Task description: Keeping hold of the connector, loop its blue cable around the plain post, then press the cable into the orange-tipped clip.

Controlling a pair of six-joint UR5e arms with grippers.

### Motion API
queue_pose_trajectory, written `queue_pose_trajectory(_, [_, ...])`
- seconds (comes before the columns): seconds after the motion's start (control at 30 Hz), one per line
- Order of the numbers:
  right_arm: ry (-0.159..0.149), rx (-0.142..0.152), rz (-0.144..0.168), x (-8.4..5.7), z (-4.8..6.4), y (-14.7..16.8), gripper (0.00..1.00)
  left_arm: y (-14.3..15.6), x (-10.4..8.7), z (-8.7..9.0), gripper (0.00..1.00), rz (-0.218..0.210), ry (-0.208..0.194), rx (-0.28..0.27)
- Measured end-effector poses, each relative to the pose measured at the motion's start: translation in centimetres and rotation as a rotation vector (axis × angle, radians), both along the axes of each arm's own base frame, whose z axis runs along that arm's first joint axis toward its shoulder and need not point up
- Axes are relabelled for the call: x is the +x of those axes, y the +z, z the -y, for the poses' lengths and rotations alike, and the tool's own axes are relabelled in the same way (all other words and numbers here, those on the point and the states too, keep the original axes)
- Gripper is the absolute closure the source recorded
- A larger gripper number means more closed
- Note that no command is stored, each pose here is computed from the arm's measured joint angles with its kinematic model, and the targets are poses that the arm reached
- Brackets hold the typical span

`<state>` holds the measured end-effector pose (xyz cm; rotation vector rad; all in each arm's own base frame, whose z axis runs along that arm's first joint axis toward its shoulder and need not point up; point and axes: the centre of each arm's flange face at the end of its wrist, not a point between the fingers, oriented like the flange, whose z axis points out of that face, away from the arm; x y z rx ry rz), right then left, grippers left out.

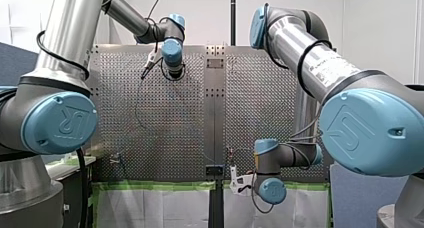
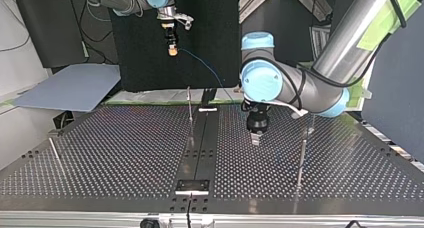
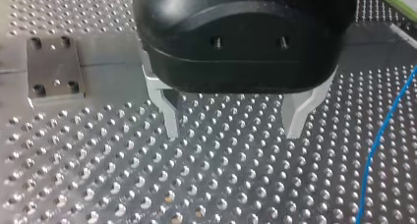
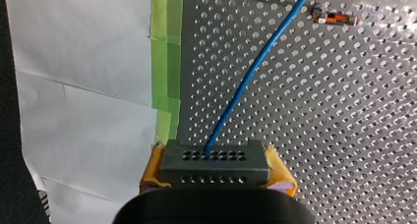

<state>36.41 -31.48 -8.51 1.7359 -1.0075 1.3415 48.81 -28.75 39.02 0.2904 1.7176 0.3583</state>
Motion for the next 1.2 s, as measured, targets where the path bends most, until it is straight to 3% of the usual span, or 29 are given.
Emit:
queue_pose_trajectory(0.17, [0.002,0.0,0.0,0.1,-0.1,0.0,1.0,-0.8,0.8,-0.1,0.0,-0.009,0.006,0.006])
queue_pose_trajectory(0.4, [0.005,-0.001,0.0,0.2,-0.2,0.0,1.0,-3.6,1.9,0.1,0.0,-0.056,0.012,0.025])
queue_pose_trajectory(0.9, [0.01,-0.002,0.003,0.2,-0.2,0.0,1.0,-3.9,3.2,-0.1,0.0,-0.038,0.061,0.018])
queue_pose_trajectory(1.2, [0.013,-0.002,0.003,0.3,-0.3,0.0,1.0,-7.4,5.0,0.4,0.0,-0.079,0.089,0.039])
